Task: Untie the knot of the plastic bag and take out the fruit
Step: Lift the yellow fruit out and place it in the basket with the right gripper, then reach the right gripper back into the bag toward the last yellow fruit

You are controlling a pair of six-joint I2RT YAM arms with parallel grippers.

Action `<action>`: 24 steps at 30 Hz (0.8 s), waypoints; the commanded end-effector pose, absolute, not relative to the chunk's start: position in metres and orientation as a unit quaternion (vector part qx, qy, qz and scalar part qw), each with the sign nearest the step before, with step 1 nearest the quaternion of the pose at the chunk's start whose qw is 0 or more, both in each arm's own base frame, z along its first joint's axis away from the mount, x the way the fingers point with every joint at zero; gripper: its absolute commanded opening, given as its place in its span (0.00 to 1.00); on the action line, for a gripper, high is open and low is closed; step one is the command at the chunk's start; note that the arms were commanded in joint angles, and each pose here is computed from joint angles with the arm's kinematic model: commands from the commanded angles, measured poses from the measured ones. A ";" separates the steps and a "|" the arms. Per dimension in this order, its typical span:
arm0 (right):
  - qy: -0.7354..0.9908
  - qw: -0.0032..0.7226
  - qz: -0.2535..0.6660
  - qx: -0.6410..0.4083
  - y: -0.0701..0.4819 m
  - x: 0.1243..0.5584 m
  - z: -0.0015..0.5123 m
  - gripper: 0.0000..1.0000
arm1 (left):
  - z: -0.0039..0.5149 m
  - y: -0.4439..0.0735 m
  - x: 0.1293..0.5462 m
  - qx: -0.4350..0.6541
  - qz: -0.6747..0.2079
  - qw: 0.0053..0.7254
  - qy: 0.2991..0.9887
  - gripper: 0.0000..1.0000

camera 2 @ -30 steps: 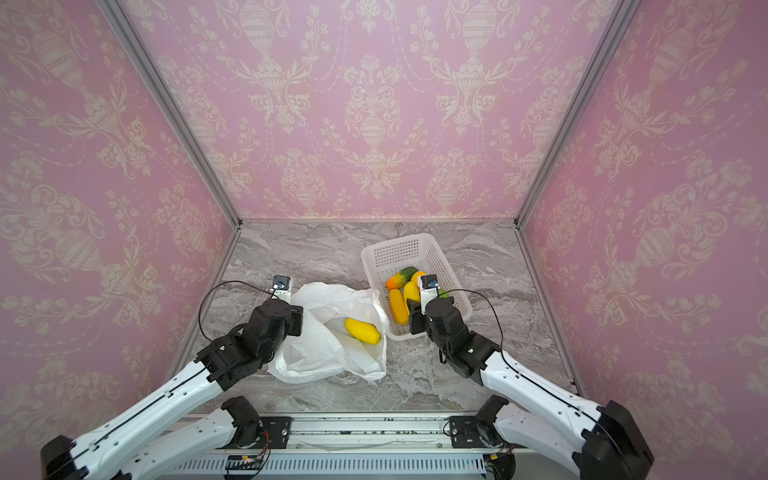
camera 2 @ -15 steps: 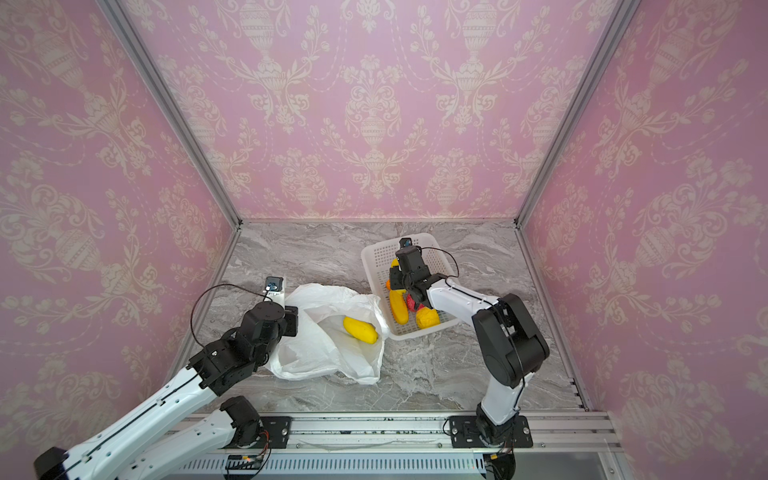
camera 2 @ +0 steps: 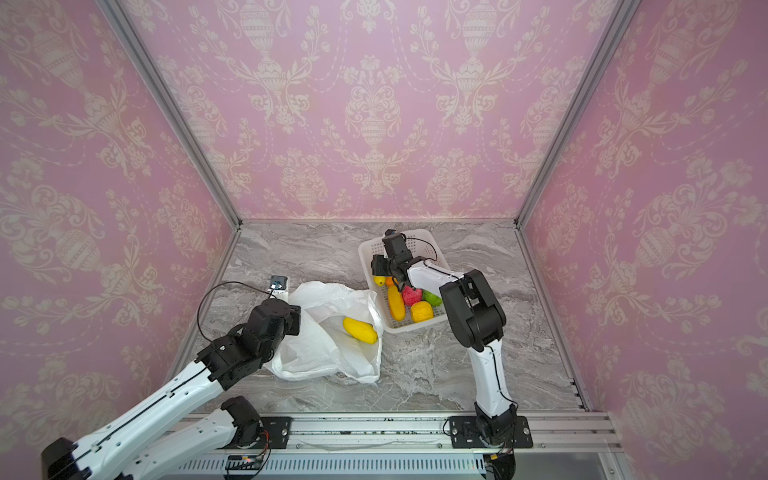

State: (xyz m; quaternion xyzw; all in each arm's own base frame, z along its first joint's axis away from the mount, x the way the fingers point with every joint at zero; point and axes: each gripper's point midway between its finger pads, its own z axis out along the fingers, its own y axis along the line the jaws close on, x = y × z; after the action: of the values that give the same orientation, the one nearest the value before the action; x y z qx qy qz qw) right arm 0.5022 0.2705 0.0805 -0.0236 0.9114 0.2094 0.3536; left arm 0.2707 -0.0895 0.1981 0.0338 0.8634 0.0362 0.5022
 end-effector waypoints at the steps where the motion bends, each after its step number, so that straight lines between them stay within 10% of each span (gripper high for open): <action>1: 0.897 0.381 0.219 -0.031 0.269 0.497 0.111 0.73 | 0.196 -0.087 0.273 0.033 0.042 0.502 0.863 0.00; 13: 0.858 0.475 0.190 -0.033 0.209 0.419 0.194 0.82 | 0.196 -0.086 0.271 0.030 0.037 0.501 0.864 0.00; 24: 0.750 0.592 0.213 -0.205 0.247 0.273 0.302 0.67 | 0.194 -0.088 0.271 0.033 0.031 0.496 0.867 0.00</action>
State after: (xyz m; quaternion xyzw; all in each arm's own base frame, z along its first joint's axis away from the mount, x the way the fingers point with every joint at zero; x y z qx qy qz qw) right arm 0.2971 0.2418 0.2941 -0.1507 0.7710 0.2411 0.5699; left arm 0.2729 -0.0886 0.1984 0.0296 0.8632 0.0344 0.5029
